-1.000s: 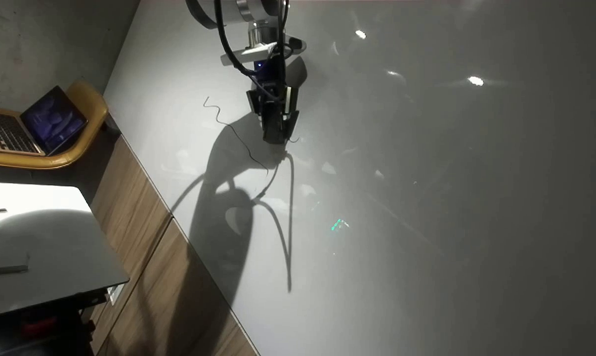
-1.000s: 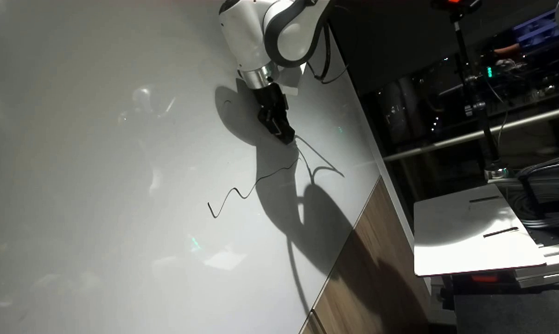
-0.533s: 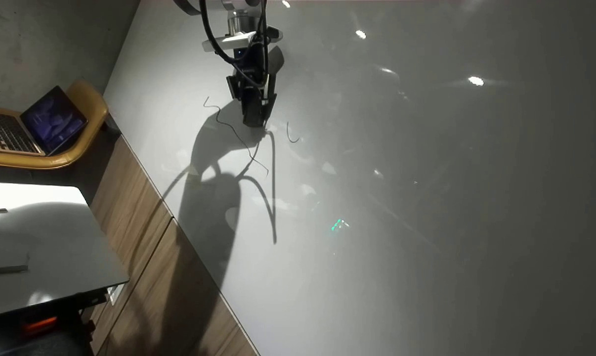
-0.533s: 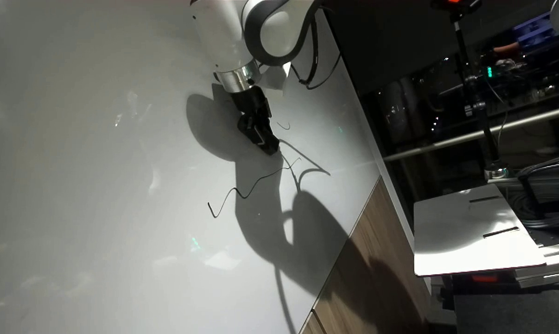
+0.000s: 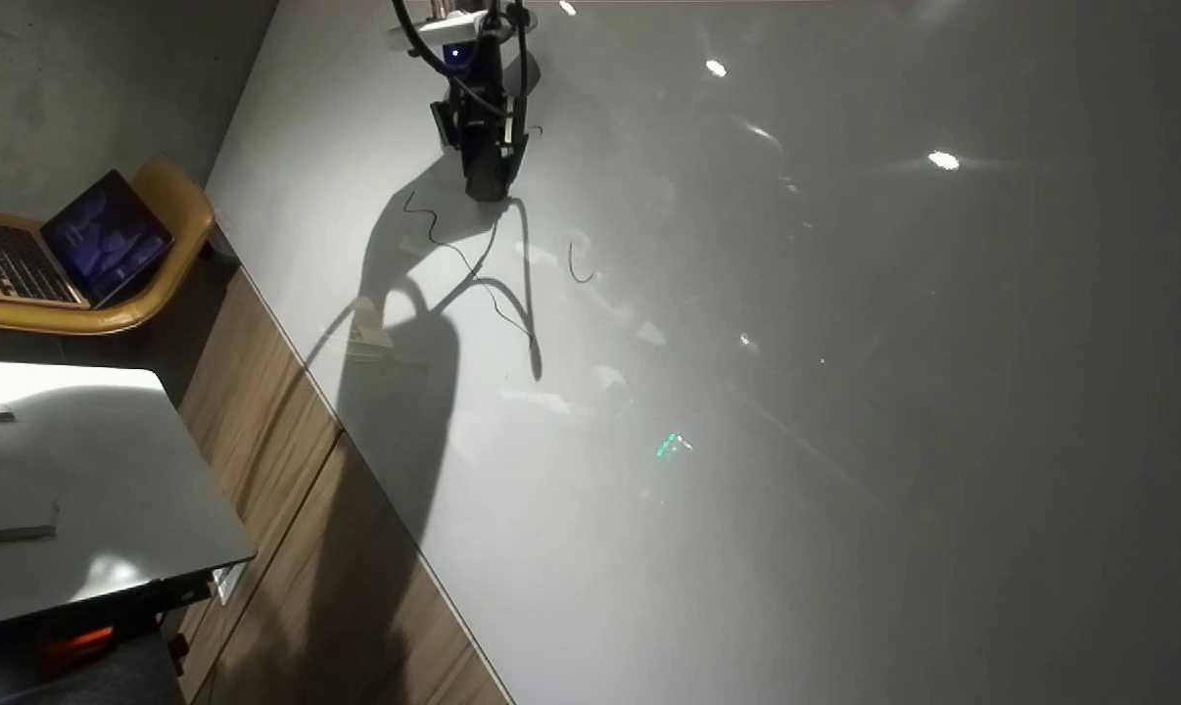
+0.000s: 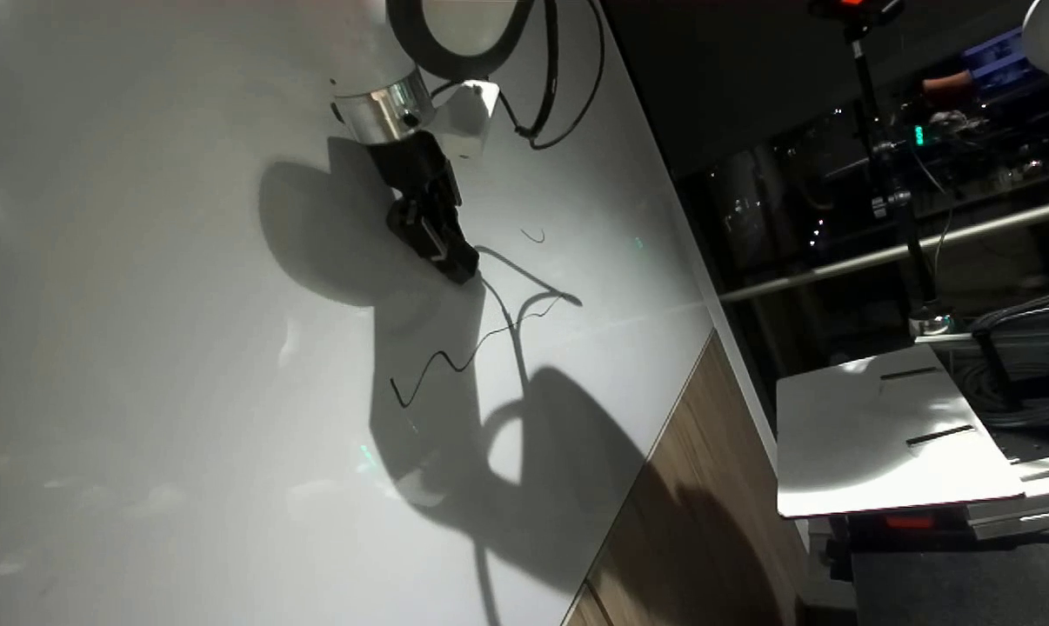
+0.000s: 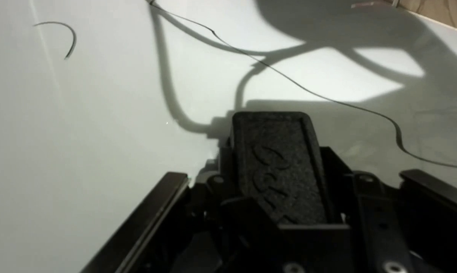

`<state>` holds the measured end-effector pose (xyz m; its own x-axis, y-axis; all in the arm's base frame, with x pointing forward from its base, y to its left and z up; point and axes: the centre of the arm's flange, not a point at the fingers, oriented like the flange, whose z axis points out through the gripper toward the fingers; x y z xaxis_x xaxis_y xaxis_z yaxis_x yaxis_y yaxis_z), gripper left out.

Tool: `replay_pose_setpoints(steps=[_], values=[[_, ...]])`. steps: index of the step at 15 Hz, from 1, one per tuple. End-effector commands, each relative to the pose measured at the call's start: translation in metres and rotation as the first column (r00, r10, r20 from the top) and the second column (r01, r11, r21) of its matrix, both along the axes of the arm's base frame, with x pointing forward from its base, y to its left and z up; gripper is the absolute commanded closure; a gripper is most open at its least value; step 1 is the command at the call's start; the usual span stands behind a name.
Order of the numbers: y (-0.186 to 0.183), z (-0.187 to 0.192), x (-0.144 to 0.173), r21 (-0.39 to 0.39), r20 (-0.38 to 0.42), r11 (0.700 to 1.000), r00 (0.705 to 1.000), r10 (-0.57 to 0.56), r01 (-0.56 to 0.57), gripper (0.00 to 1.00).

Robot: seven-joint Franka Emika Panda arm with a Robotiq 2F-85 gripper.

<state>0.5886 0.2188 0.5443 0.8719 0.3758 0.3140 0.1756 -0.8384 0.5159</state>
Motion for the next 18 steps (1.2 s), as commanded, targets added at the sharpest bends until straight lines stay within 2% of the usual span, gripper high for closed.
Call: replay_pose_setpoints(steps=[1,7,10,12,14,18], values=[[0.004,0.063,0.024,-0.025,0.061,0.999,0.998,0.030,-0.028,0.68],[-0.079,0.113,0.030,-0.070,0.072,0.996,0.996,-0.057,0.062,0.68],[-0.124,0.139,0.029,-0.064,0.085,0.992,0.991,-0.105,0.110,0.68],[-0.131,0.152,0.026,-0.044,0.104,0.991,0.987,-0.118,0.123,0.68],[-0.120,0.154,0.022,-0.030,0.115,0.993,0.987,-0.114,0.118,0.68],[-0.123,0.109,0.023,-0.022,0.075,0.993,0.990,-0.117,0.119,0.68]])
